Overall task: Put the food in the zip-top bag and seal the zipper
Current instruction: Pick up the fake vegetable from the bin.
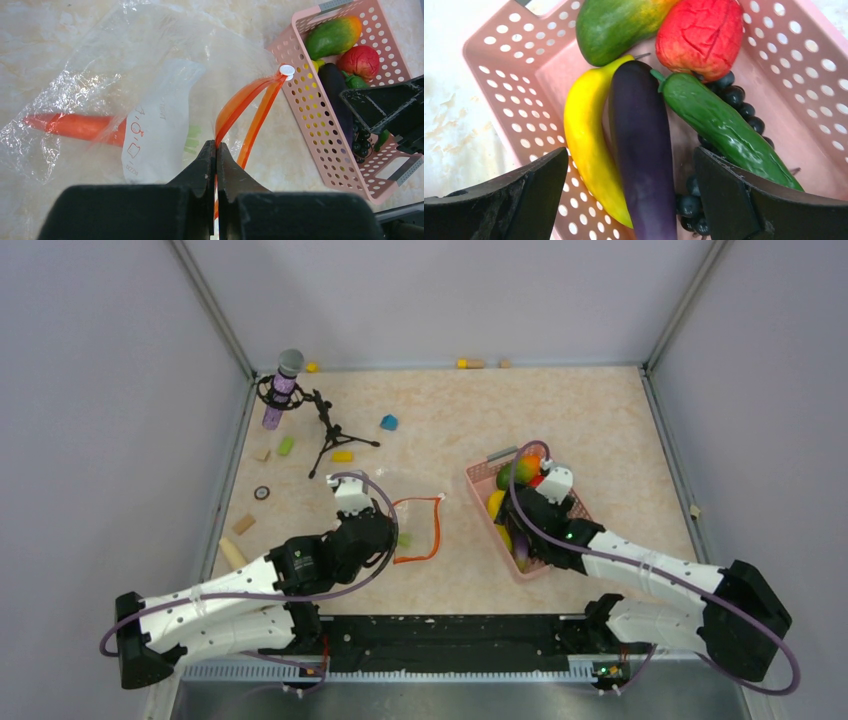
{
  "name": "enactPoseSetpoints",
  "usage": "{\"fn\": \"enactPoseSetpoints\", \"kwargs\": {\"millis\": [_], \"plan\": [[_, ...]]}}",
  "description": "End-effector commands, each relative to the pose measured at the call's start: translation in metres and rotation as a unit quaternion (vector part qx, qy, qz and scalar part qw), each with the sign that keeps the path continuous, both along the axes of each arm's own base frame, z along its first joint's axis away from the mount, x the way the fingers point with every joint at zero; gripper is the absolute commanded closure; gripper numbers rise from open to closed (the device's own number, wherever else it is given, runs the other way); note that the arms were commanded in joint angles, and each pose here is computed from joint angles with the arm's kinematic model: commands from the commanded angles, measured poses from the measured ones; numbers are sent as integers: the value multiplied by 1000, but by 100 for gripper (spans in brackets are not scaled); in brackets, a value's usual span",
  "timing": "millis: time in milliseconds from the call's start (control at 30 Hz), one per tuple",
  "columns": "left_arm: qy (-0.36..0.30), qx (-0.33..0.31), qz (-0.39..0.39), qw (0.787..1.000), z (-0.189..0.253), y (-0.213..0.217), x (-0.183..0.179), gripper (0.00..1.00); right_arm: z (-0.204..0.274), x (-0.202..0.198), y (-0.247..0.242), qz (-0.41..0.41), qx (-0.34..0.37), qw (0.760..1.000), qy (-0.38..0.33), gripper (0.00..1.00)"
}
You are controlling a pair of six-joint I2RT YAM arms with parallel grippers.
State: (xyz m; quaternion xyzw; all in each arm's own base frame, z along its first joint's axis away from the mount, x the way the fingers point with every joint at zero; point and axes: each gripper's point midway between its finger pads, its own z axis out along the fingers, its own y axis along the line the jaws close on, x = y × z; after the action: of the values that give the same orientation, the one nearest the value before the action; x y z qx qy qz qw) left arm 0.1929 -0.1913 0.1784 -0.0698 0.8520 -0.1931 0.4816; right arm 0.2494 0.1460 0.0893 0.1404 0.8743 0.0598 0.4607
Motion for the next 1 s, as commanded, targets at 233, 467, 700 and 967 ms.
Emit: {"fn": "enactPoseSetpoints", "kwargs": {"millis": [233,467,700,967], "plan": [[-20,-19,8,1000,19,-4,7,100,6,30,19,14,0,1000,7,16],[-18,-17,7,1000,18,-6,7,100,-11,40,17,4,-23,999,36,28],[-16,-12,6,1000,16,-7,8,100,-27,46,14,-1,-39,997,62,34],[-17,-9,4,1000,15,-9,8,100,-41,46,11,-8,-54,995,78,47]]}}
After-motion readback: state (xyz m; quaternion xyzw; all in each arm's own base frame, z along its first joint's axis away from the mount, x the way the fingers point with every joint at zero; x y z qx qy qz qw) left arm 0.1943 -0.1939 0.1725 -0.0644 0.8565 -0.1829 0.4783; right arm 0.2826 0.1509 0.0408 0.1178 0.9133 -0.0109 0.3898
